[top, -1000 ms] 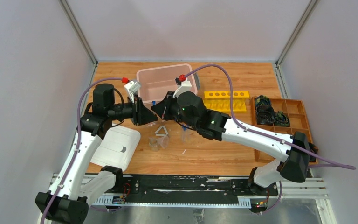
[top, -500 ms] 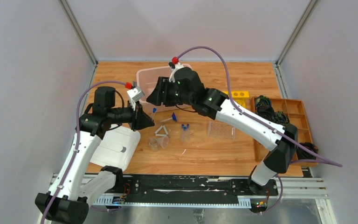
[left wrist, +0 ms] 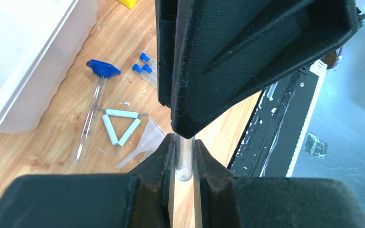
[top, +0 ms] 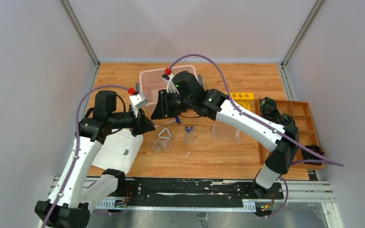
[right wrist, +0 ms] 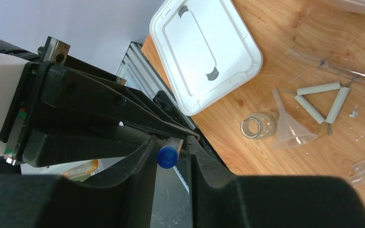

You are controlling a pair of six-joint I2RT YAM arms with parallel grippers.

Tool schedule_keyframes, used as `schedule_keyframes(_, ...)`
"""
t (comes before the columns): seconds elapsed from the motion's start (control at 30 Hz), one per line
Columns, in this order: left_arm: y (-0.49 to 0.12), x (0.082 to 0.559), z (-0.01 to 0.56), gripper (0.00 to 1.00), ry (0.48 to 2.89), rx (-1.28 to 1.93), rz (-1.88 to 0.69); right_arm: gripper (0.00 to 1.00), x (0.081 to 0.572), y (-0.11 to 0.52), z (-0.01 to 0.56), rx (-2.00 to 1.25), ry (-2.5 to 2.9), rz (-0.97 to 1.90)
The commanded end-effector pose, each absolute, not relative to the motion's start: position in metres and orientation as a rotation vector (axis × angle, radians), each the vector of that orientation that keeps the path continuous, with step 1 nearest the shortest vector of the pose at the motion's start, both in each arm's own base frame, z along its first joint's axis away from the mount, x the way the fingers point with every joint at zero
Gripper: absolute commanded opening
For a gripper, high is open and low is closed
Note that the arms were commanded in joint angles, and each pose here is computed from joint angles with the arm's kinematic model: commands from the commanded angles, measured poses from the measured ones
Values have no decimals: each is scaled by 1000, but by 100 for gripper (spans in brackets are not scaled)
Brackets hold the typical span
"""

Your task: Organize the chemistry lab equipment

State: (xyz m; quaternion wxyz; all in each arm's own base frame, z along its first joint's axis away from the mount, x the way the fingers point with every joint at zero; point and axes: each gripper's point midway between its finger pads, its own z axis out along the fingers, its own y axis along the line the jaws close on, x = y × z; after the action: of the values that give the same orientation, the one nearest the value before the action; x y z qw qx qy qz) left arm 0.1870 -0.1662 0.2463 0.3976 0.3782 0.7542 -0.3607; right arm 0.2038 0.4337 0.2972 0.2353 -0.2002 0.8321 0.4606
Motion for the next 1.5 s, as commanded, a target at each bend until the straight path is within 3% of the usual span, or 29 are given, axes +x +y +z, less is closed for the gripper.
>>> schedule_keyframes(0.0, -166, 185, 257, 0, 1862, 990, -877, 28, 198, 435, 312, -596, 2256, 1315)
schedule_keyframes(0.17, -165, 187, 256, 0, 1868, 988, -870, 9, 194, 434, 309, -612, 2279, 1336)
schedule_keyframes(0.23, -163, 189, 254, 8, 1881, 978, -857, 0, 193, 431, 308, -612, 2290, 1335)
schedule_keyframes(0.3, -162, 191, 254, 36, 1897, 962, -849, 0, 194, 425, 307, -603, 2299, 1323)
schedule_keyframes(0.4, -160, 194, 254, 96, 1923, 929, -831, 0, 201, 409, 302, -566, 2319, 1276)
schedule_keyframes(0.43, -159, 195, 254, 99, 1931, 918, -827, 0, 206, 402, 299, -552, 2326, 1247)
schedule_keyframes(1.0, -140, 213, 247, 100, 2076, 797, -687, 0, 284, 180, 215, -239, 2360, 197)
schedule_keyframes(1.47, -138, 215, 244, 100, 2101, 770, -674, 0, 293, 156, 149, -232, 2429, 1)
